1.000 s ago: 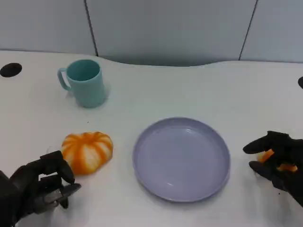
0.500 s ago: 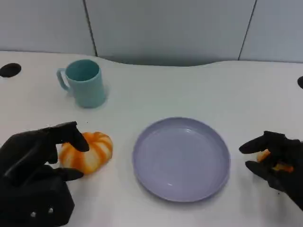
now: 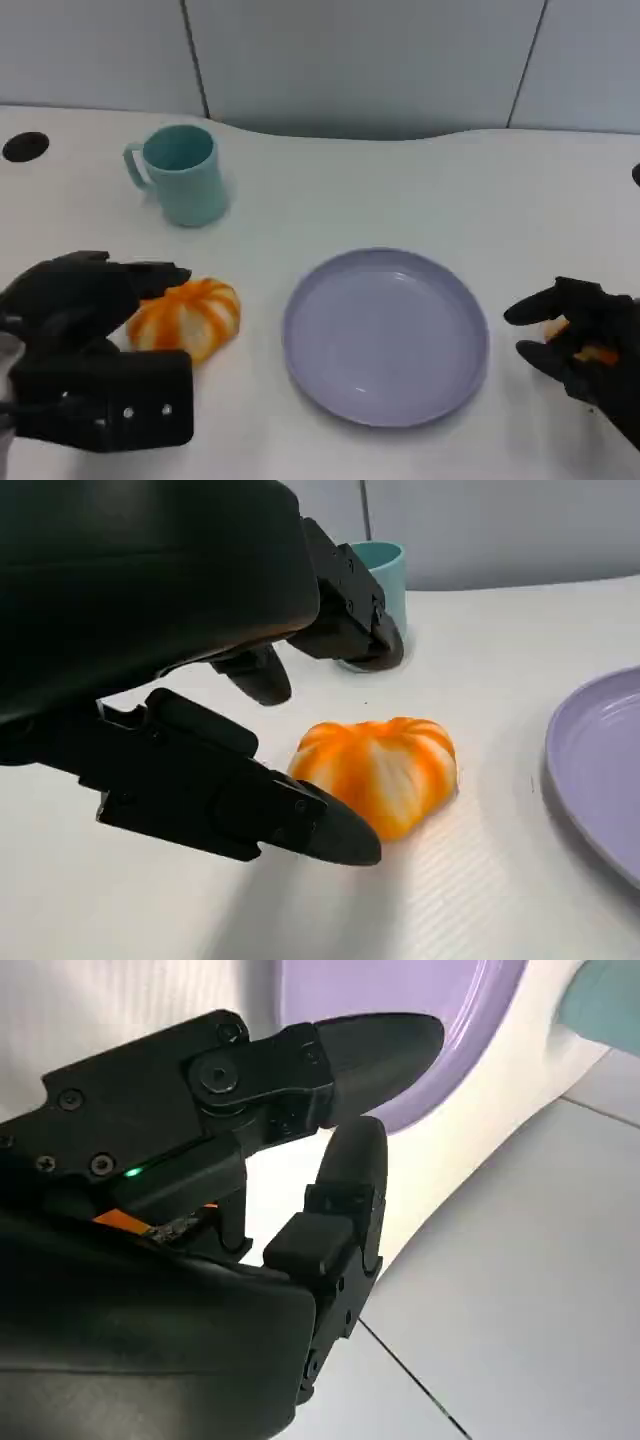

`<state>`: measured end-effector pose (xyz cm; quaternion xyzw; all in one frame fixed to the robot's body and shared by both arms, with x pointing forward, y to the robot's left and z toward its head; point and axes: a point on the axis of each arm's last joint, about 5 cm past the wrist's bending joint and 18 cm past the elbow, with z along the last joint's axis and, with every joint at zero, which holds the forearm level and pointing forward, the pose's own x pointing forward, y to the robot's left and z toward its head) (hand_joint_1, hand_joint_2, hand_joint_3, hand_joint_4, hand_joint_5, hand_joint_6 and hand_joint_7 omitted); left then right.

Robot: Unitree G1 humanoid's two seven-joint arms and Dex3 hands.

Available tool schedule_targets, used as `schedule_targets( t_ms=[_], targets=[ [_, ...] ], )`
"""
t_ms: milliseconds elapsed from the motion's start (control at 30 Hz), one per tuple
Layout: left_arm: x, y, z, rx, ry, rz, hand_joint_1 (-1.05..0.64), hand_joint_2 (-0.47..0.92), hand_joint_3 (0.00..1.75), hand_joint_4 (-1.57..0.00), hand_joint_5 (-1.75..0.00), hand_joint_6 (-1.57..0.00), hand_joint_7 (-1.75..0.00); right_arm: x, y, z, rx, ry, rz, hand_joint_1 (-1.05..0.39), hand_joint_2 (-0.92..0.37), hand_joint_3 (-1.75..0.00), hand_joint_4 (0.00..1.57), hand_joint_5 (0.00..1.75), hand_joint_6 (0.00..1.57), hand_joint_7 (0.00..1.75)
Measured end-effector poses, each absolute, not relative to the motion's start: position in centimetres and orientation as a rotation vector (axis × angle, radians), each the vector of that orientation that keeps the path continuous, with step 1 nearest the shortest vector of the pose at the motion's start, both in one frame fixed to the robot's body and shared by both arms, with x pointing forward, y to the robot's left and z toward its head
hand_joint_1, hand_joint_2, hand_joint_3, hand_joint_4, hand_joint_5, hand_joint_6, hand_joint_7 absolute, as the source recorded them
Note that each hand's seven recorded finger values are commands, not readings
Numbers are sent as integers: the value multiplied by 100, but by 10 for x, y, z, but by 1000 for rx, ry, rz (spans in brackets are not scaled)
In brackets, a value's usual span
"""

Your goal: Grasp the bread from the table and place it into the plate.

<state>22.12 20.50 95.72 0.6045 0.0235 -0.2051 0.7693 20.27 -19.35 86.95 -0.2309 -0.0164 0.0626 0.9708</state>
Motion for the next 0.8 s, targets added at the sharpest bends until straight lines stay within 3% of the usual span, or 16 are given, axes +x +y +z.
schedule_targets(
  t_ms=[267,633,800],
  targets=[
    [247,197,952,1317,161,-481,-68,82,0,0,-63,-22,-1,202,-193,870,-467,-41,120,-27,-92,-19,73,116,75,76],
    [265,181,947,1333,183,-508,-66,81,0,0,-60,-24,-2,201,-192,872,-464,-49,117,-27,-92,-20,74,117,75,76],
    [274,172,937,1369,249,-543,-58,76,0,0,-59,-26,-2,198,-191,873,-461,-59,119,-28,-92,-21,74,118,75,77]
  ],
)
